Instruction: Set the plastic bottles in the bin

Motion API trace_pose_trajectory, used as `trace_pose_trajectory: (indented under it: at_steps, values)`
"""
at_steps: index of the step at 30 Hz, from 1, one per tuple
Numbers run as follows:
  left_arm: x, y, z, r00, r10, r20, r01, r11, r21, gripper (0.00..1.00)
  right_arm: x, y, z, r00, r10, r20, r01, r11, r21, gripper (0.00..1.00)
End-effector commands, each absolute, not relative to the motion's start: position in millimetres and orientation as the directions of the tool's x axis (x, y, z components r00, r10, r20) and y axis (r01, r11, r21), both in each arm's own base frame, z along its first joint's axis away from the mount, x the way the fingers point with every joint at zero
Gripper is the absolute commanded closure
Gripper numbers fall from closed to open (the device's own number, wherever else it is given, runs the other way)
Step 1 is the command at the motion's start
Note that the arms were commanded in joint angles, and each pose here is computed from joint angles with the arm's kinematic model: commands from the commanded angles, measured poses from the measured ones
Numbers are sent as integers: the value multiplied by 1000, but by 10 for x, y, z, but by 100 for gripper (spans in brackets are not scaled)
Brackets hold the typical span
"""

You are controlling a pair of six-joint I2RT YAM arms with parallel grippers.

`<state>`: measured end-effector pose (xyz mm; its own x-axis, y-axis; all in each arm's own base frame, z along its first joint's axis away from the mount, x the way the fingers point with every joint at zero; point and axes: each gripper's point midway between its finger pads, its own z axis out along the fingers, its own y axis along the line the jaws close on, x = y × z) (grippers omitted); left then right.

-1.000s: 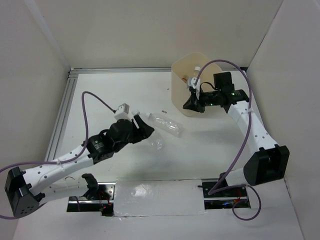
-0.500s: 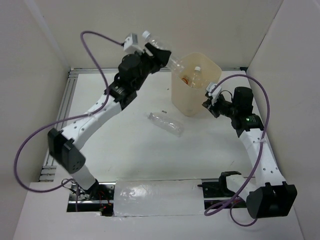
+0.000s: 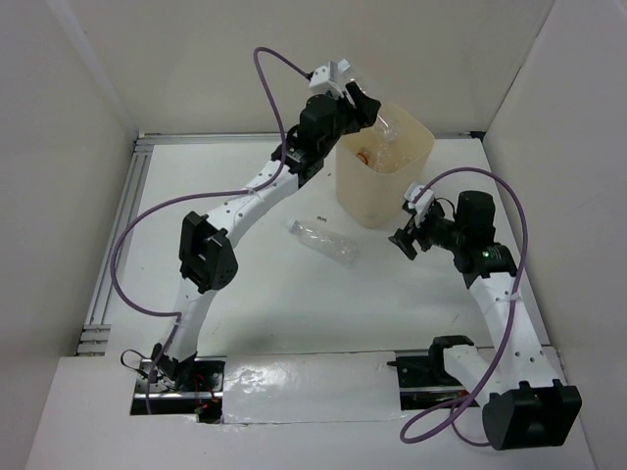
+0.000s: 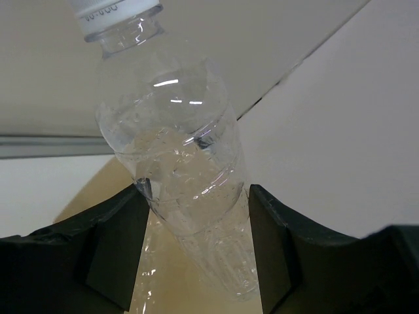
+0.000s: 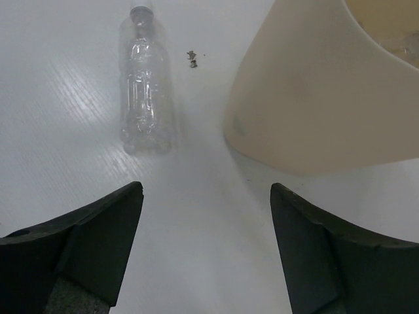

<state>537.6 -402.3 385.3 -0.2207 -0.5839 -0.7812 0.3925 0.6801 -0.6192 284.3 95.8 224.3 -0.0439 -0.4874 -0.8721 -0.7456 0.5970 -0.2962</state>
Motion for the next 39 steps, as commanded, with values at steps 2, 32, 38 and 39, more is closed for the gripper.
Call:
trace_pose_trajectory:
  at_steps: [2, 32, 38, 39]
  values:
    - [5268, -4120, 4130, -172, -581, -795, 474, 659, -584, 38, 2854, 951, 2188, -49, -488, -871, -749, 595, -291, 14]
    - [3292, -1673, 2913, -255, -470, -845, 115, 853, -509, 8, 3444, 2666, 1582, -91, -553, -828, -903, 397, -166, 2]
    - [2547, -1214, 2246, -317, -567, -760, -27, 807, -590, 8, 3760, 2776, 1065, -245, -618, -747, -796, 569, -209, 0]
    - [2455, -1185, 2129, -340, -566, -751, -46, 808, -588, 8, 3834, 2790, 1079, -245, -619, -746, -785, 579, -222, 0]
